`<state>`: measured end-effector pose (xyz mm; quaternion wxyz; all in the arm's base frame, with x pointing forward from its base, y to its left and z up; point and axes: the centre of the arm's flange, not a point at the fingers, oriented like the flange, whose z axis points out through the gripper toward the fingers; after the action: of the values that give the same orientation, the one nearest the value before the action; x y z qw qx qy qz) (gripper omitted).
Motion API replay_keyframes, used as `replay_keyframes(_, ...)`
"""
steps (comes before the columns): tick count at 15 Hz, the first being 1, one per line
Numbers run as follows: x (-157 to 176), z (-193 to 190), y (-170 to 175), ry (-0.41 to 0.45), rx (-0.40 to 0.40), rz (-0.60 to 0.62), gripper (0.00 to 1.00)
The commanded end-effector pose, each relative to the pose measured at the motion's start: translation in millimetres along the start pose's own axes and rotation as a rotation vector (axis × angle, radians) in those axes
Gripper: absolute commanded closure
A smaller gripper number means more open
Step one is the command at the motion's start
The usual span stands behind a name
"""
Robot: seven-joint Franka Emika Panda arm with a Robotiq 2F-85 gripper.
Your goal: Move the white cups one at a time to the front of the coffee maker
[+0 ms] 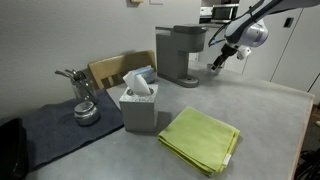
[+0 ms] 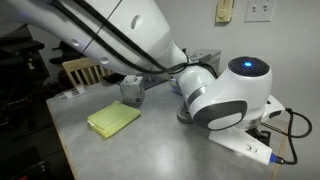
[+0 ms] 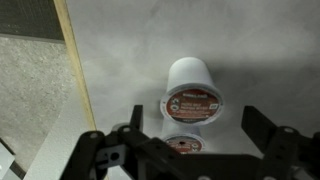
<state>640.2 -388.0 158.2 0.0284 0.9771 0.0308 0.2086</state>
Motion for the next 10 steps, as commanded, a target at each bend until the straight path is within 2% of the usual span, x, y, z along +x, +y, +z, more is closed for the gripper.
replay_keyframes(1,2.4,2.3,7.1,0.008,0.032,-0.007,0.0)
replay_keyframes(10,3.7,3.1,8.8,0.003,0.04,-0.008,0.0)
